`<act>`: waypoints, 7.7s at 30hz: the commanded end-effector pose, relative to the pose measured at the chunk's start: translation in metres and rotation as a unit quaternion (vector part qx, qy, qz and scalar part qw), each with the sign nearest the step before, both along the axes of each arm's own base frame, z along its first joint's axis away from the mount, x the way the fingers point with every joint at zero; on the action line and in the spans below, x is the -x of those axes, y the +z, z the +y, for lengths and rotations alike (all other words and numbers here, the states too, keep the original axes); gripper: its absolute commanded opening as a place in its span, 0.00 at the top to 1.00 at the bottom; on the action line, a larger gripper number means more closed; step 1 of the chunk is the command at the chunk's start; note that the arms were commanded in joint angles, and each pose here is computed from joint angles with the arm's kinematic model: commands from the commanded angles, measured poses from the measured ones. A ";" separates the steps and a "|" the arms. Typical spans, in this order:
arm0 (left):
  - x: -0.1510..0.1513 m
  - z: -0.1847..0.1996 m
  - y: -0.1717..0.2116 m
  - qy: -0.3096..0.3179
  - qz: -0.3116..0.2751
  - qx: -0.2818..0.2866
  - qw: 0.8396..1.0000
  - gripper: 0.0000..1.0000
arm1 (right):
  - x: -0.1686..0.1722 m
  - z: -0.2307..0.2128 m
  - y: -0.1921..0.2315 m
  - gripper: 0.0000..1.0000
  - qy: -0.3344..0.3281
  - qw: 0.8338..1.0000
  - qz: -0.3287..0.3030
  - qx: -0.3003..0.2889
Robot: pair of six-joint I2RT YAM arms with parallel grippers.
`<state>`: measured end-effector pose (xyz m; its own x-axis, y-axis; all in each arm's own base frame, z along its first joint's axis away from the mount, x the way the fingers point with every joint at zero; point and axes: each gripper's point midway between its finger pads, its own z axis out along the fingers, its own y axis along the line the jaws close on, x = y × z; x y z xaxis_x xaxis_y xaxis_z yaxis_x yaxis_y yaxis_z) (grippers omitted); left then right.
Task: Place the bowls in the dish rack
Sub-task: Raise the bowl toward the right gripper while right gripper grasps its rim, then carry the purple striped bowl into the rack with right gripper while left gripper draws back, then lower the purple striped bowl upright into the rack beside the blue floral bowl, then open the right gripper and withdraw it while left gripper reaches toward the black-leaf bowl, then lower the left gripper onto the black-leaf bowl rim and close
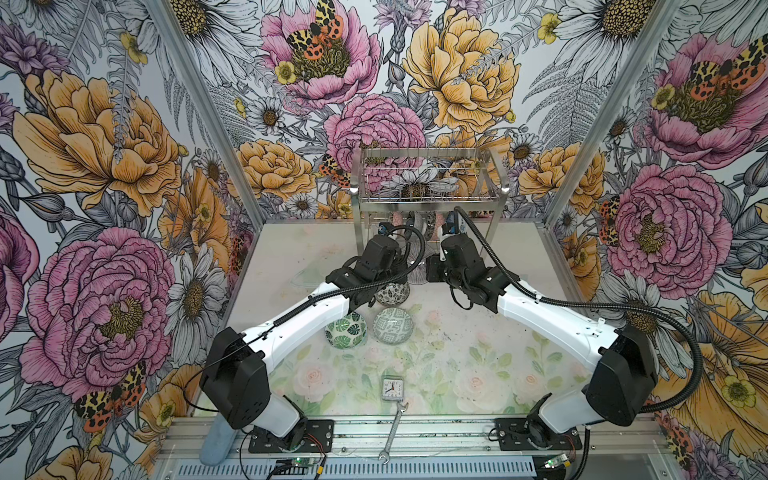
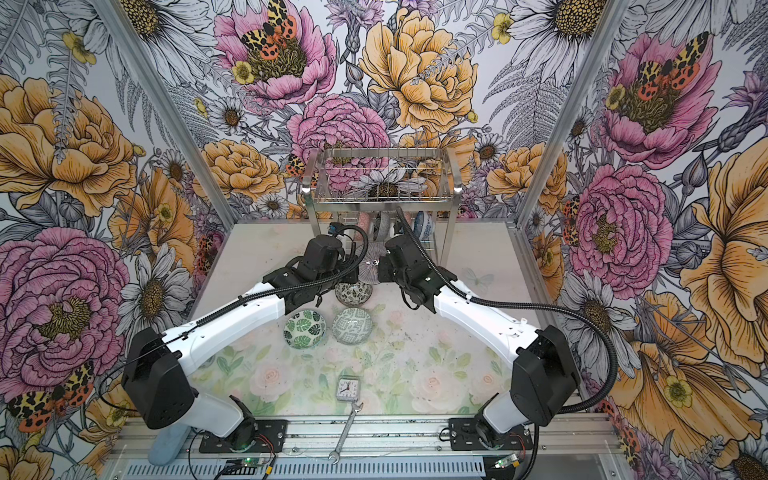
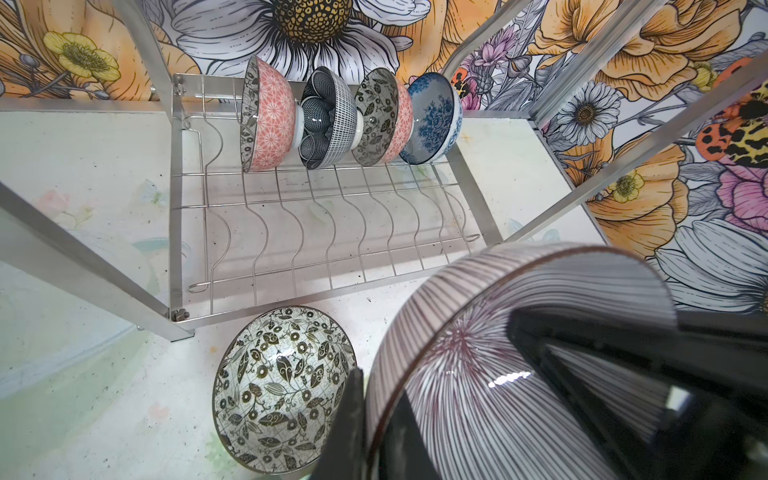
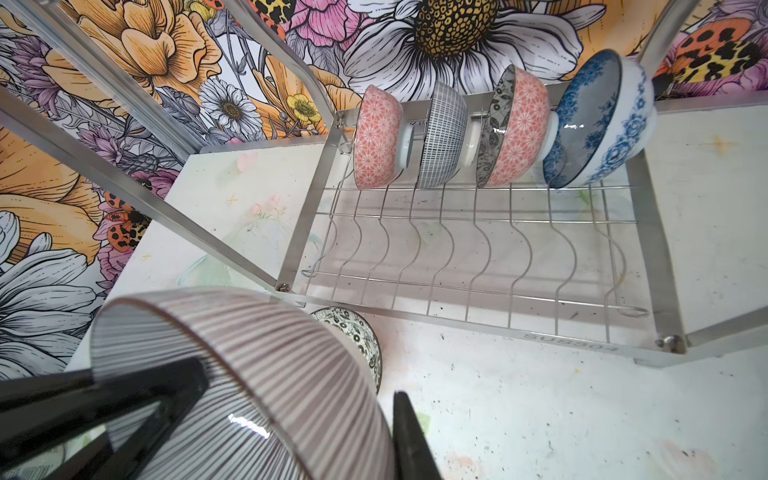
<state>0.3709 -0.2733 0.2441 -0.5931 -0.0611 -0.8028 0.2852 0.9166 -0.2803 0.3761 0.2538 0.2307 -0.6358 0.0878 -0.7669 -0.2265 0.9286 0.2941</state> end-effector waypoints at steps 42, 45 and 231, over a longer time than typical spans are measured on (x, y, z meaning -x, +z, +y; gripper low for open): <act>0.021 0.143 0.054 0.059 -0.037 -0.066 0.995 0.01 | -0.019 -0.103 0.037 1.00 -0.152 0.931 -0.110 0.312; 0.025 0.153 0.054 0.068 -0.038 -0.067 0.995 0.01 | -0.031 -0.102 0.035 1.00 -0.159 0.905 -0.114 0.379; -0.046 0.066 -0.157 0.061 0.167 -0.030 0.984 1.00 | -0.013 -0.091 0.026 0.00 -0.018 0.989 -0.071 0.126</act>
<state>0.4061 -0.2102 0.0500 -0.8624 -0.0753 -0.5005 0.0718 0.9607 -0.2683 0.3849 0.1659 0.2422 -0.5519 -0.1091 -0.8267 -0.2249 0.9741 0.0216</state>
